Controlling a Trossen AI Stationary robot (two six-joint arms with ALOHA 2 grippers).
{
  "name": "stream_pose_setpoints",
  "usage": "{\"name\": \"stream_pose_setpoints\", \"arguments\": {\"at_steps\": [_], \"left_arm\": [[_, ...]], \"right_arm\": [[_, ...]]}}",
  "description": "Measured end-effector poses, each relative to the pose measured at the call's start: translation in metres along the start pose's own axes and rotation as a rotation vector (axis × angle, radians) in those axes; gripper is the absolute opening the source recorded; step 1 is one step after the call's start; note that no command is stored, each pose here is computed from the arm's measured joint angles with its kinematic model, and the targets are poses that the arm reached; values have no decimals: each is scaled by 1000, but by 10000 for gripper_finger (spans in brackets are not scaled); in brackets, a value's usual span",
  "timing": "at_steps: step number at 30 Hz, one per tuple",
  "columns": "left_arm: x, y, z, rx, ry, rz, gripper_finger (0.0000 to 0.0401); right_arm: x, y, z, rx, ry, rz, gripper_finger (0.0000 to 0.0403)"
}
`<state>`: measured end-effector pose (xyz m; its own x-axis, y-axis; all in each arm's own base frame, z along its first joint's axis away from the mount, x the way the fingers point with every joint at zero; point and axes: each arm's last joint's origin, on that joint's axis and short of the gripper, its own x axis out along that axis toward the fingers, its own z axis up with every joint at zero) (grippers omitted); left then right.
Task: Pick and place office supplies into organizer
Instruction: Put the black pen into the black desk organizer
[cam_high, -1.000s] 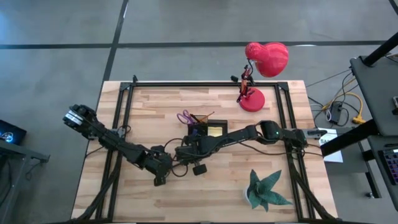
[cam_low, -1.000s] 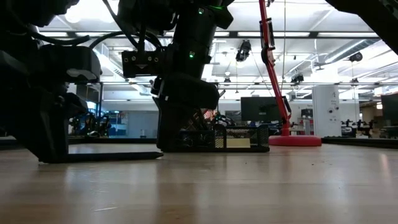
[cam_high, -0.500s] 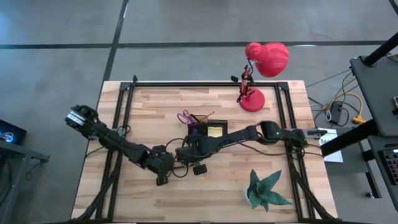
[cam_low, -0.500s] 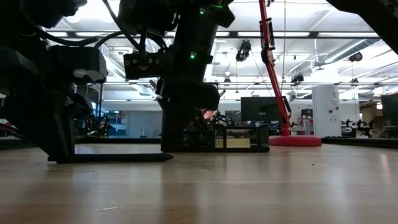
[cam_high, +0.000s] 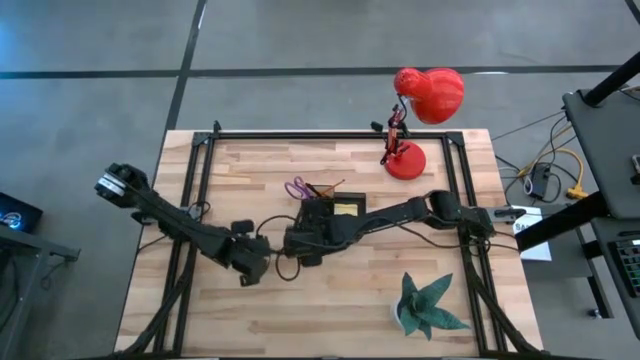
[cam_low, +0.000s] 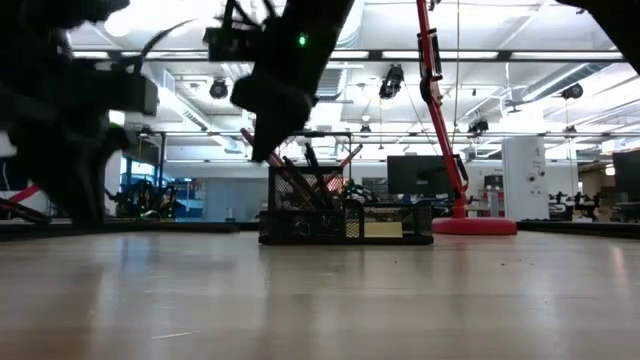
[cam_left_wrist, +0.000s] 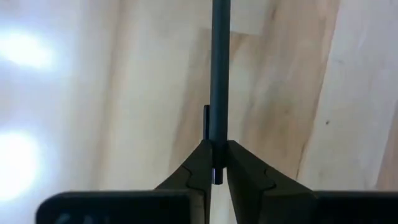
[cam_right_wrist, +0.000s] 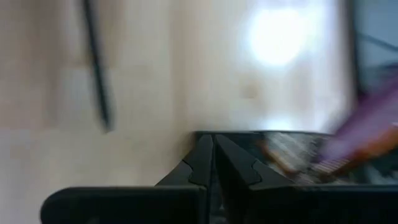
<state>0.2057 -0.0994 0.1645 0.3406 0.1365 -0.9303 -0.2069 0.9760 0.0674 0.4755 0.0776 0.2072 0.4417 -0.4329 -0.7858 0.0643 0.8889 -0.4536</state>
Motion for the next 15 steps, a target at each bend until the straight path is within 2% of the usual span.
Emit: {"name": "stream_pose_setpoints", "arguments": {"at_steps": [10,15], "left_arm": [[-76,15,25,138,-93,124,20],[-117,20,45,306,-129,265,20]], "right_arm": [[-61,-38,1,266,-101,-374,9],[-100,-56,-10,371,-151,-546,9]]}}
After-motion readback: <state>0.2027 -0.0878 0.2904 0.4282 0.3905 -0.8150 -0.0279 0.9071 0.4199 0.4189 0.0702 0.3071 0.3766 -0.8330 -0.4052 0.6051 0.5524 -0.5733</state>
